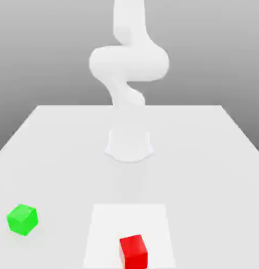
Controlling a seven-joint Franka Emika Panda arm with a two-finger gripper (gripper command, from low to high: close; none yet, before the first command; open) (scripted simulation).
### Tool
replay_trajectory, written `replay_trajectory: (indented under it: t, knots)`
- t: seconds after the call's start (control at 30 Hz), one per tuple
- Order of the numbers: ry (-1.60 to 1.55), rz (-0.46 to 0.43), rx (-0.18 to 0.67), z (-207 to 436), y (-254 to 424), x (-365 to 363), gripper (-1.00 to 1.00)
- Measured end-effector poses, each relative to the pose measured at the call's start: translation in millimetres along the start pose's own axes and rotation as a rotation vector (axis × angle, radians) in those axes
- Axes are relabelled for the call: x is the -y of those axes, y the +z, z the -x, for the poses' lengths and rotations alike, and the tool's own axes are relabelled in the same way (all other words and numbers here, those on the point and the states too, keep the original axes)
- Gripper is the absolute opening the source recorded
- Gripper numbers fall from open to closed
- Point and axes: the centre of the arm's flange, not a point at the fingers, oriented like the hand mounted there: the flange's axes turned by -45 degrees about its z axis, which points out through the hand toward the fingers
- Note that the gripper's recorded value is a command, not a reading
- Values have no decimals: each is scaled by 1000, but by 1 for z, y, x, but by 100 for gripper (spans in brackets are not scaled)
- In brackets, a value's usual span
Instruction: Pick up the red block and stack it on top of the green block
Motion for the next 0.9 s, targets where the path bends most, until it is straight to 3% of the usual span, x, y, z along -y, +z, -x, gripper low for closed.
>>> replay_trajectory:
  t: [0.4,0.8,0.9]
  knots:
    - [-113,-57,344,58,229,3,0]
    - [-236,-88,681,208,399,6,0]
    - [-252,-90,719,242,430,5,0]
